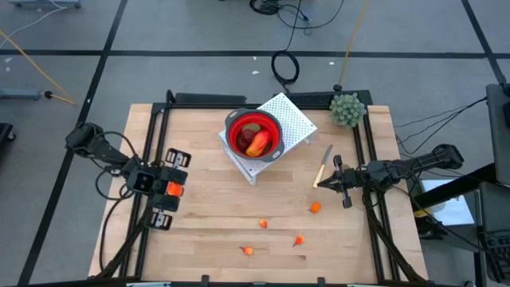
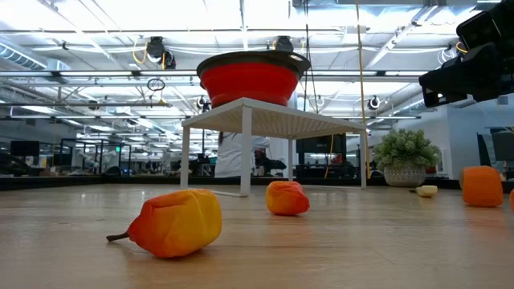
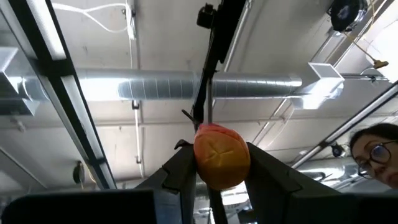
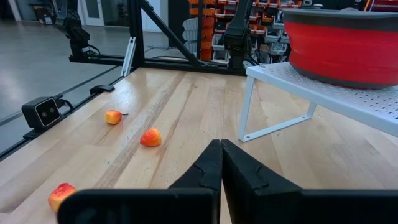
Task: Pick & Place Fruit
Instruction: Put the peach into the red strainer bowl on the shelf
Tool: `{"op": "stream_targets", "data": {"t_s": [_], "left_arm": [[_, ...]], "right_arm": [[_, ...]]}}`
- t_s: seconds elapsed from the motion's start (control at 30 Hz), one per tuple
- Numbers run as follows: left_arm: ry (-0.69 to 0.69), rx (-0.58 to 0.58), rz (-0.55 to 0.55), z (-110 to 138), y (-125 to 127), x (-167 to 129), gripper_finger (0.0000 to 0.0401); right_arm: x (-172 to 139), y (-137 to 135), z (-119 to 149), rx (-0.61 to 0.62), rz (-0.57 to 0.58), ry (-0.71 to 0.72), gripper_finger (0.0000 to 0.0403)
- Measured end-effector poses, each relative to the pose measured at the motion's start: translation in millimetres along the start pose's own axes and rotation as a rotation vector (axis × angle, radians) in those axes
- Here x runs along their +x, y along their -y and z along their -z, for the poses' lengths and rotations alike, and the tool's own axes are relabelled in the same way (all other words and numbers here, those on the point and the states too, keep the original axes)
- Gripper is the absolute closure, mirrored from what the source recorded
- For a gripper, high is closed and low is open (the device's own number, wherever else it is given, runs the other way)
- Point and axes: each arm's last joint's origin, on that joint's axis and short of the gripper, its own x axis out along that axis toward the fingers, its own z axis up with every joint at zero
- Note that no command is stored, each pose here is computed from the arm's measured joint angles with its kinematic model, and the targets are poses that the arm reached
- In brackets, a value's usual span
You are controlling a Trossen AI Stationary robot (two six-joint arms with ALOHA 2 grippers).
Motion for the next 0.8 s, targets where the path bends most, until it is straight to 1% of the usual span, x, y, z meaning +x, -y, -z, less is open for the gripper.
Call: {"op": "stream_targets", "data": {"t_s": [0.17,0.37,0.43,0.5,0.6,0.7,0.8], "left_arm": [[0.035,0.065,-0.014,-3,-1,0,0.0288],[0.038,0.078,-0.016,-4,-1,0,0.0288],[0.026,0.085,-0.036,-3,-2,0,0.0288],[-0.027,0.092,-0.106,0,-3,0,0.0288],[-0.154,0.129,-0.267,7,-7,-2,0.0288],[-0.247,0.167,-0.409,10,-11,-4,0.0288],[-0.321,0.230,-0.491,13,-16,-2,0.0288]], "right_arm": [[0,0,0,0.000,0.000,0.000,0.0403],[0,0,0,0.000,0.000,0.000,0.0403],[0,0,0,0.000,0.000,0.000,0.0403],[0,0,0,0.000,0.000,0.000,0.0403],[0,0,0,0.000,0.000,0.000,0.0403],[0,0,0,0.000,0.000,0.000,0.0403],[0,0,0,0.000,0.000,0.000,0.0403]]}}
